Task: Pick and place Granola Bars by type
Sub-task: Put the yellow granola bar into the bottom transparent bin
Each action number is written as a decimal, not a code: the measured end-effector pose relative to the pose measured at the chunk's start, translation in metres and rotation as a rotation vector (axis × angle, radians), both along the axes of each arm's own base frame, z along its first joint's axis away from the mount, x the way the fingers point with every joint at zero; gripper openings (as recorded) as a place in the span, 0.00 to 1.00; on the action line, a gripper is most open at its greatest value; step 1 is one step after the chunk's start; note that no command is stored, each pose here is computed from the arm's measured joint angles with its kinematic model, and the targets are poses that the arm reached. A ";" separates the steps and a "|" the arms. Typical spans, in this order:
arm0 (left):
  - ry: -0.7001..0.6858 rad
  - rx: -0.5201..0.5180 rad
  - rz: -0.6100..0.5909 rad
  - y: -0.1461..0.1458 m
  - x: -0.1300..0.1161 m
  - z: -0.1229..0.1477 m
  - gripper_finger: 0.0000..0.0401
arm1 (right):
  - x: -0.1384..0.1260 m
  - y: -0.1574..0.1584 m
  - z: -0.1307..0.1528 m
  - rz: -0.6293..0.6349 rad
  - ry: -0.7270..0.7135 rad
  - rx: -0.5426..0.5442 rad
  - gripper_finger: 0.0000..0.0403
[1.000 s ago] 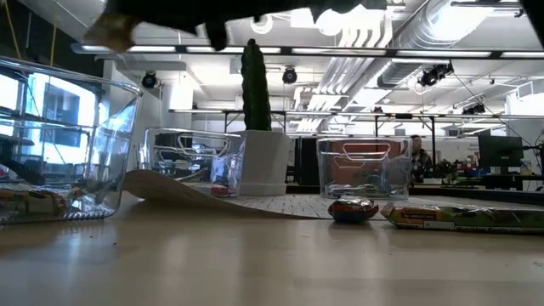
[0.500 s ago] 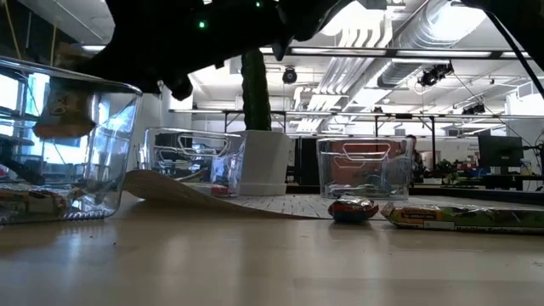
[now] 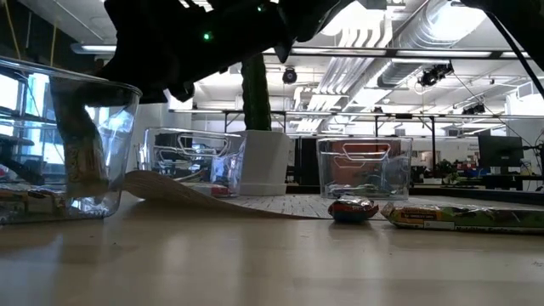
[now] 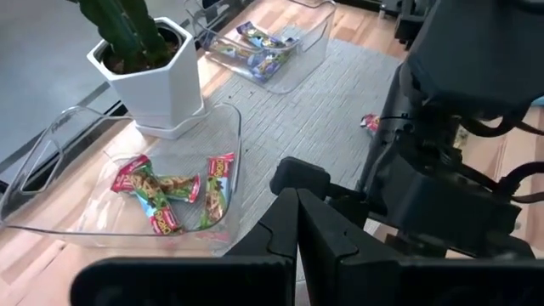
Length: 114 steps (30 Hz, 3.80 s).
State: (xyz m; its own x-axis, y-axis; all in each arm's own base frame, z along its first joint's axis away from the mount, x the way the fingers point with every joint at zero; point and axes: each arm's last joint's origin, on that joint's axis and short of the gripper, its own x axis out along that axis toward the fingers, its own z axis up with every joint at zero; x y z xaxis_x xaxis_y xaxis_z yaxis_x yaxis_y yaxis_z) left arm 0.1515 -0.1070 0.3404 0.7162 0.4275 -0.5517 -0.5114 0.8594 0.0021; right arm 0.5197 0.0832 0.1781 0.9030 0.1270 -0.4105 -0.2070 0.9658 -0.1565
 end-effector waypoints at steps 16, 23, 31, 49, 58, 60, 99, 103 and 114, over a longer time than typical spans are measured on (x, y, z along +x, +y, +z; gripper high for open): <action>0.021 -0.012 -0.009 0.000 -0.001 -0.001 0.00 | -0.085 0.022 0.136 -0.015 0.117 -0.168 0.36; 0.029 -0.003 -0.019 0.000 -0.001 -0.001 0.00 | -0.149 0.044 0.150 -0.128 0.439 -0.132 0.38; 0.020 0.000 -0.012 0.000 0.000 -0.001 0.00 | -0.184 0.076 0.113 -0.248 0.872 -0.014 0.46; 0.005 -0.017 0.000 0.000 0.000 0.000 0.00 | -0.174 0.115 0.046 -0.254 1.137 0.054 0.50; 0.010 -0.022 -0.002 0.000 0.000 -0.001 0.00 | -0.178 0.108 0.030 -0.256 1.209 -0.027 0.50; 0.017 -0.028 -0.006 -0.001 0.000 -0.001 0.00 | -0.181 0.103 0.022 -0.261 1.240 -0.015 0.50; 0.026 -0.034 -0.012 -0.001 0.000 -0.001 0.00 | -0.161 0.084 0.016 -0.199 0.988 0.094 0.25; 0.032 -0.006 -0.024 0.000 0.000 -0.001 0.00 | -0.137 0.074 0.051 -0.169 0.802 0.006 0.25; 0.031 0.005 -0.031 0.003 -0.004 0.002 0.00 | -0.056 0.015 0.098 -0.010 -0.039 0.110 0.25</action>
